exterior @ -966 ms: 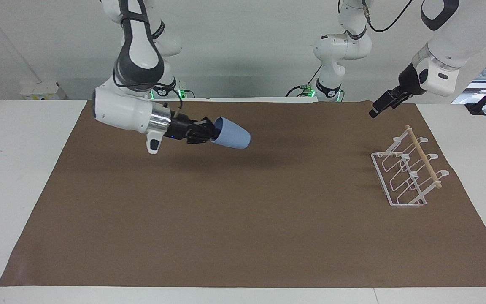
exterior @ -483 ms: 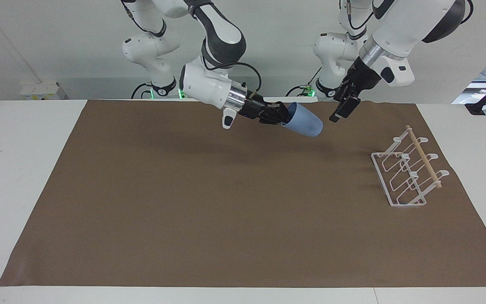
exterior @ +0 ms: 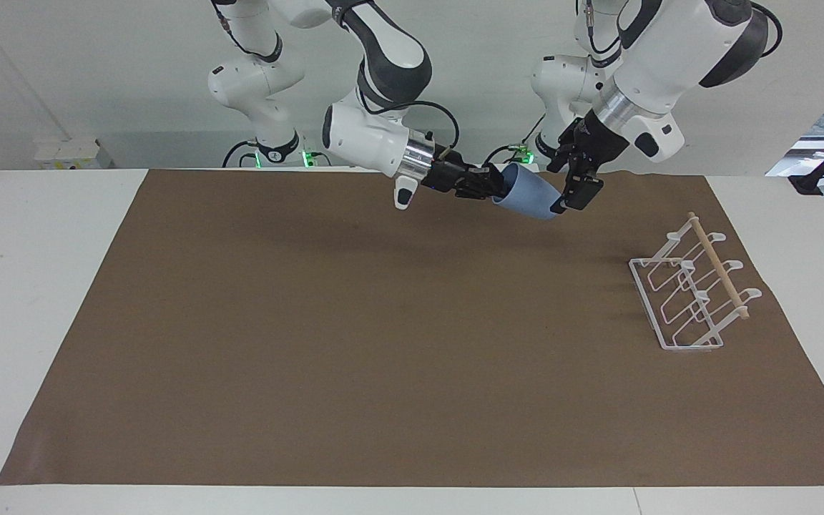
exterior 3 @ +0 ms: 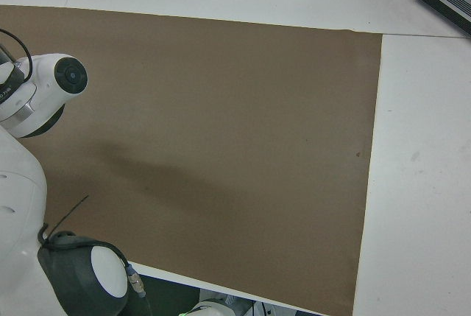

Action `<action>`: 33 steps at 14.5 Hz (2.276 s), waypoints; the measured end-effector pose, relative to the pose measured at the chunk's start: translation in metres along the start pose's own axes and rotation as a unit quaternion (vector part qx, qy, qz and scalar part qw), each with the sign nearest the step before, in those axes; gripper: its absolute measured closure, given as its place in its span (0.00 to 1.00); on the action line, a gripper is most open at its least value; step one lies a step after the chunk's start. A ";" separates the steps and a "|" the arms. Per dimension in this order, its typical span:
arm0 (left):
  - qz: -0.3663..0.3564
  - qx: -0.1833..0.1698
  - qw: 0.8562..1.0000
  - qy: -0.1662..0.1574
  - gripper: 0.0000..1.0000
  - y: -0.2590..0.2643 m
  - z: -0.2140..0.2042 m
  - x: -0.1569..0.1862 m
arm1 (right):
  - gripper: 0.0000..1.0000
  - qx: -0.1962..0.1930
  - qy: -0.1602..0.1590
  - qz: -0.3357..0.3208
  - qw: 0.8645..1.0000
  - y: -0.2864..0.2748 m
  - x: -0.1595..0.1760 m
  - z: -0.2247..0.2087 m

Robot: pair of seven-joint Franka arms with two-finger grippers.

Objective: Hang cup on cup holder

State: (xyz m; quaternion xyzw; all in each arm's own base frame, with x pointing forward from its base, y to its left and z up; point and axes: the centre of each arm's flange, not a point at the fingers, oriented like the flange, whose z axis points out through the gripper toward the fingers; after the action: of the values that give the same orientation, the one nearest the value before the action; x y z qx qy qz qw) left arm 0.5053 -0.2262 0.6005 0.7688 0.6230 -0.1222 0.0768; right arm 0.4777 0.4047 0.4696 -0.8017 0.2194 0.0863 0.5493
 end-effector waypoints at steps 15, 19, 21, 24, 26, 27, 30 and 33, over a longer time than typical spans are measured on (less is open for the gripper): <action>-0.010 0.011 1.000 -0.004 0.29 -0.001 0.031 0.010 | 0.48 0.007 0.052 0.006 0.999 -0.002 0.015 -0.013; 0.012 -0.009 0.984 0.177 0.29 0.006 0.030 0.047 | 0.04 -0.049 0.092 -0.070 0.992 -0.011 0.070 -0.073; 0.022 0.006 0.956 0.293 0.29 0.008 0.036 0.073 | 0.00 -0.110 0.079 -0.104 0.985 -0.008 0.105 -0.122; 0.018 -0.005 0.883 0.469 0.29 0.023 0.040 0.101 | 0.00 -0.252 0.083 -0.168 0.949 0.014 0.147 -0.202; 0.023 -0.026 0.816 0.577 0.29 0.035 0.037 0.115 | 0.00 -0.360 0.102 -0.199 0.906 0.023 0.161 -0.273; 0.025 -0.034 0.783 0.621 0.29 0.042 0.039 0.121 | 0.00 -0.404 0.108 -0.204 0.885 0.021 0.162 -0.306; 0.034 -0.029 0.698 0.715 0.29 0.062 0.068 0.140 | 0.00 -0.504 0.100 -0.204 0.834 -0.018 0.133 -0.378; 0.035 -0.019 0.639 0.768 0.29 0.071 0.113 0.147 | 0.00 -0.556 0.099 -0.201 0.801 -0.071 0.086 -0.418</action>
State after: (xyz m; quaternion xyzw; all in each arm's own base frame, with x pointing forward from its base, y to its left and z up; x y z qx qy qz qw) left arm 0.5931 -0.1336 0.4483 0.6054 0.4327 0.5270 -0.4106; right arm 0.5433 0.0203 0.6565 -0.9997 0.0210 0.0015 -0.0100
